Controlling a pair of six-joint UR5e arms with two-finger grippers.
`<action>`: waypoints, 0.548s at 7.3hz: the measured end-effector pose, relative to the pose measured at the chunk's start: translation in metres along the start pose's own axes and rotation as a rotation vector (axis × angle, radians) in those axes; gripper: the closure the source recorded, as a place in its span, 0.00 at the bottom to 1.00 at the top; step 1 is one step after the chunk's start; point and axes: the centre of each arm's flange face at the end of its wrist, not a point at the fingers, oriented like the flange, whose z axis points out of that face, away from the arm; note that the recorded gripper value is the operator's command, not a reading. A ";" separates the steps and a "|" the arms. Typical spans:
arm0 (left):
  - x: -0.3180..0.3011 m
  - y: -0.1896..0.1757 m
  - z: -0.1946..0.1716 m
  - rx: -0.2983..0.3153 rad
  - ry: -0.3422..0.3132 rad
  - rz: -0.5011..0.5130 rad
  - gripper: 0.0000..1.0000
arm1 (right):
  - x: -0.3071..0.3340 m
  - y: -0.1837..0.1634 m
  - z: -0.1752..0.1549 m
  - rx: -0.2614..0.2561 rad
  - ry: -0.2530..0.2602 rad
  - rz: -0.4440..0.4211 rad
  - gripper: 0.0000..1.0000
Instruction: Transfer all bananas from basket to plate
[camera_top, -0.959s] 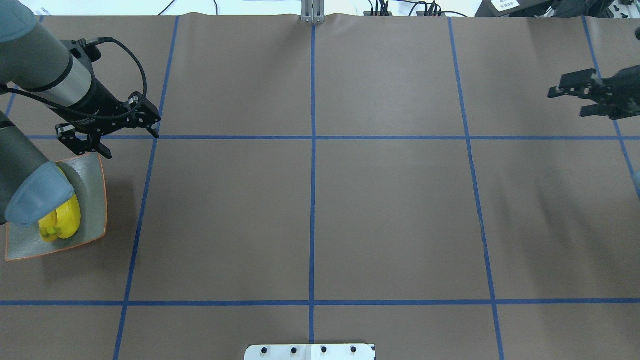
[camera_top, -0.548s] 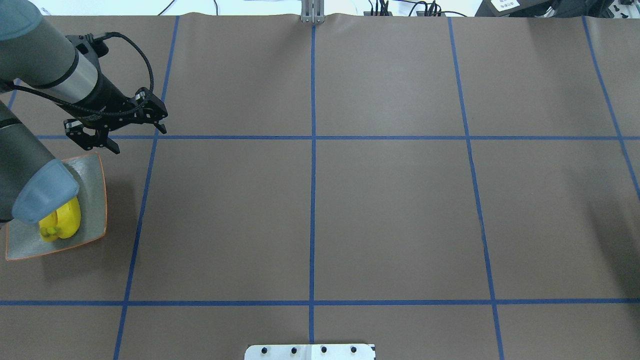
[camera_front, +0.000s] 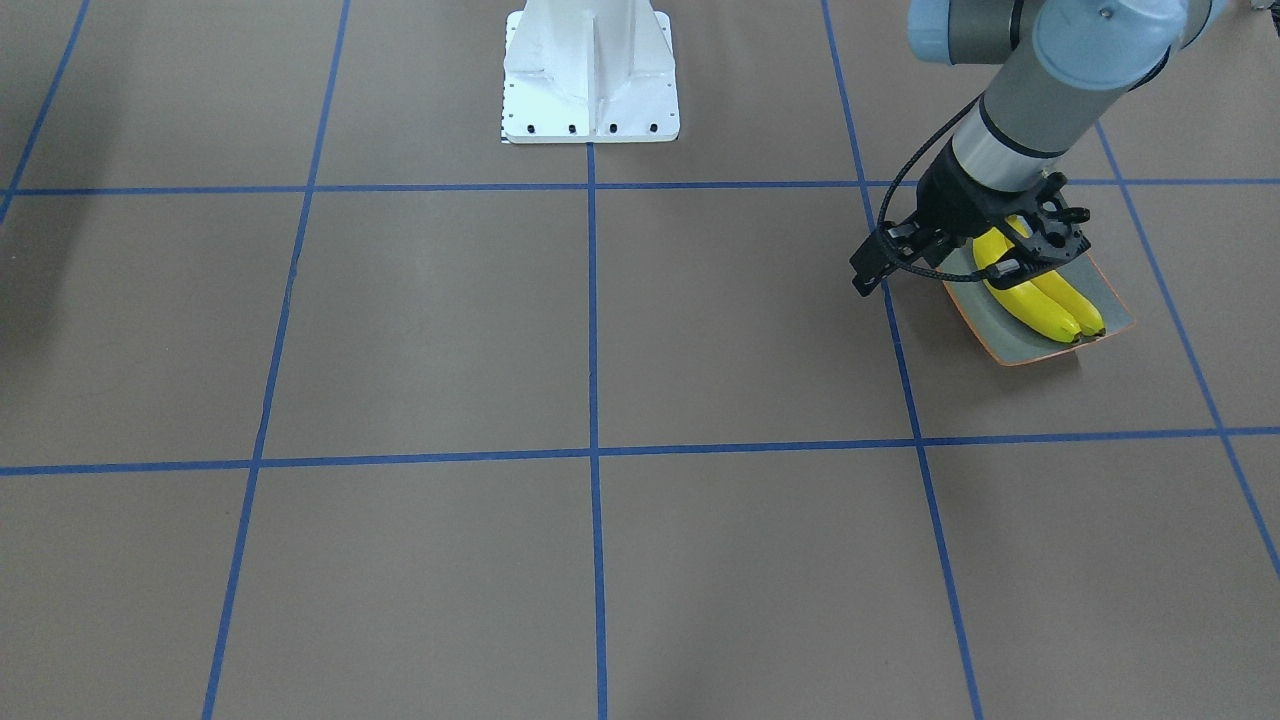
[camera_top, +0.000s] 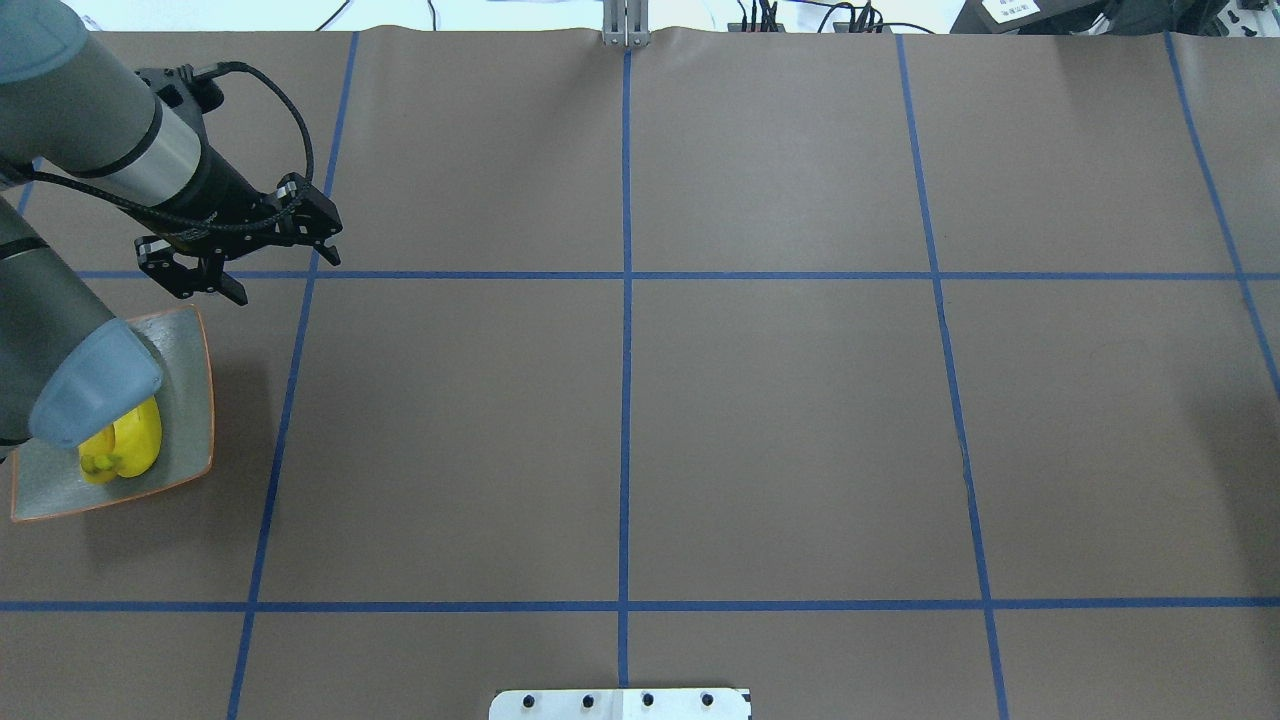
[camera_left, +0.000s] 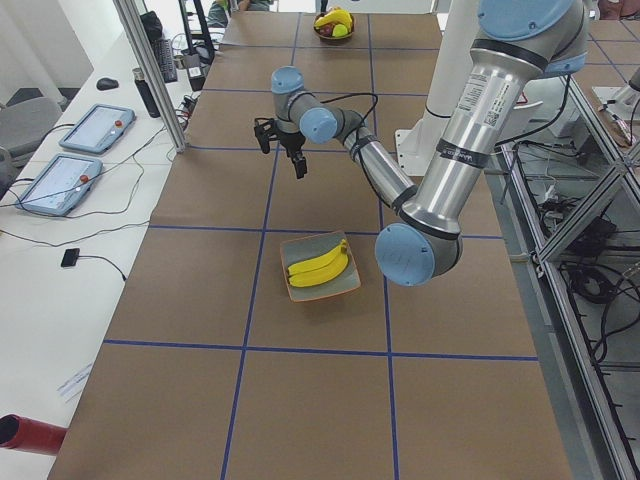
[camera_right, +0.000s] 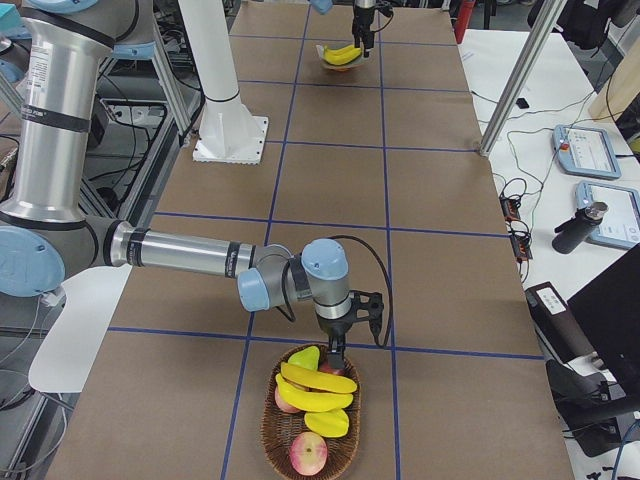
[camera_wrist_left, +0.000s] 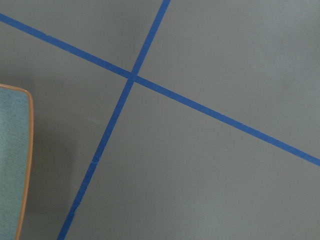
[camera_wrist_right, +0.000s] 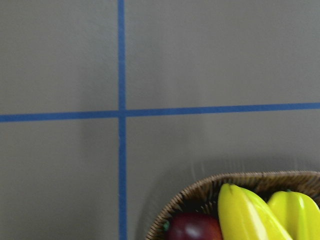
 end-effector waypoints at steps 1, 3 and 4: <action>0.001 0.002 0.002 -0.003 0.000 -0.007 0.00 | 0.006 0.005 0.008 -0.024 0.009 0.003 0.00; 0.005 0.010 0.008 -0.004 0.000 -0.024 0.00 | 0.013 0.010 0.019 -0.053 0.014 0.015 0.08; 0.006 0.011 0.009 -0.004 0.000 -0.028 0.00 | 0.015 0.012 0.025 -0.064 0.016 0.015 0.09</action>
